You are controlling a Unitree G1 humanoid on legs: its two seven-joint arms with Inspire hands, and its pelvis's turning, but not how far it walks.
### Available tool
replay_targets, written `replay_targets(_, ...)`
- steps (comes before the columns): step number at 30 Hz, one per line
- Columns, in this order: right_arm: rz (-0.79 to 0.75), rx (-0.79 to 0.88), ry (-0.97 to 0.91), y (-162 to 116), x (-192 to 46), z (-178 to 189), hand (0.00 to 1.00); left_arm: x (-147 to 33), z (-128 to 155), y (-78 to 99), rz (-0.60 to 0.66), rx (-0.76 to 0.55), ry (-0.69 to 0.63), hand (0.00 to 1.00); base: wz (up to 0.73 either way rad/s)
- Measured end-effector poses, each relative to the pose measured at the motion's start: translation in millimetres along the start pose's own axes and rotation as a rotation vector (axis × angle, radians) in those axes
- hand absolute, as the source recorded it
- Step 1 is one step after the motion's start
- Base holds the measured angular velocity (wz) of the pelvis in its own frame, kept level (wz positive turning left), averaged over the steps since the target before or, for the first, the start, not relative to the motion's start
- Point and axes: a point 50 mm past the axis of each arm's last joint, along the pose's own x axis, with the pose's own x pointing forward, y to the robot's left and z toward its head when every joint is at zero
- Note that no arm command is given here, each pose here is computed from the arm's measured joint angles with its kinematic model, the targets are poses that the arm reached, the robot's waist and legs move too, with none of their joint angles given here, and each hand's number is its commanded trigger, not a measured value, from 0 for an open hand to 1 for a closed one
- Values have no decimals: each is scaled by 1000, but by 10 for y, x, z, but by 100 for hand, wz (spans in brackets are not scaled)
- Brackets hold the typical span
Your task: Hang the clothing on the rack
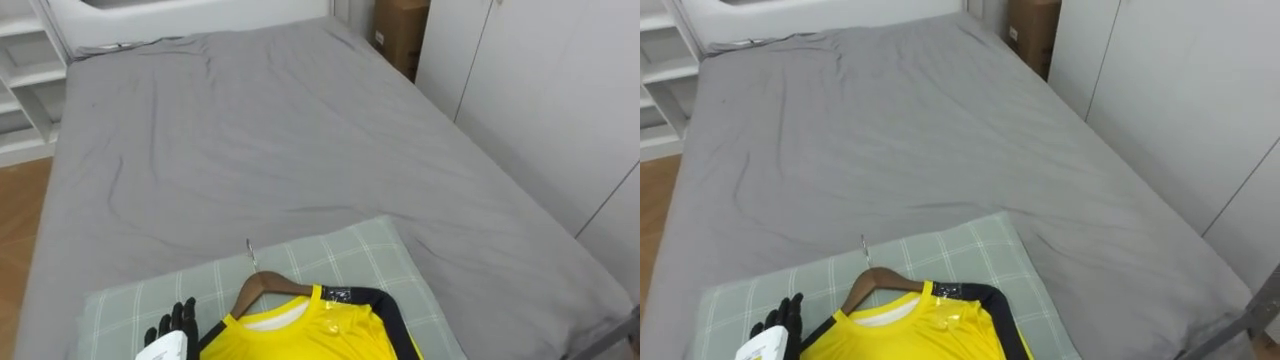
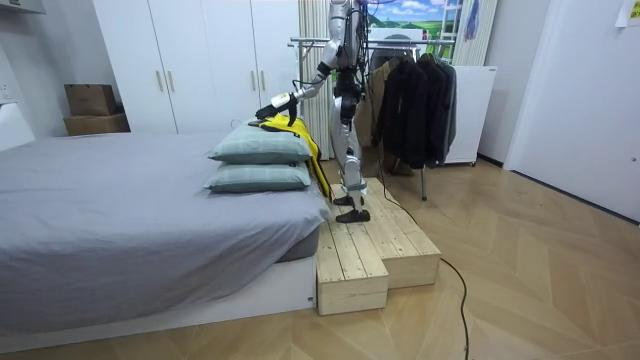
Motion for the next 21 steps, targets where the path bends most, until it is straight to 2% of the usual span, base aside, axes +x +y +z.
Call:
replay_targets(8, -16, -1, 0, -6, 7, 34, 0, 5, -28, -17, -16, 8, 17, 0, 0)
replay_targets(14, -21, -23, -14, 15, 12, 91, 0, 79, -10, 21, -15, 17, 28, 0, 2)
replay_targets(19, -44, -33, -72, -1, 19, 289, 0, 146, 59, 74, 1, 14, 11, 0, -1)
replay_targets(21, -57, 17, -108, -10, 17, 374, 0, 156, 72, 81, 3, 11, 6, 0, 0)
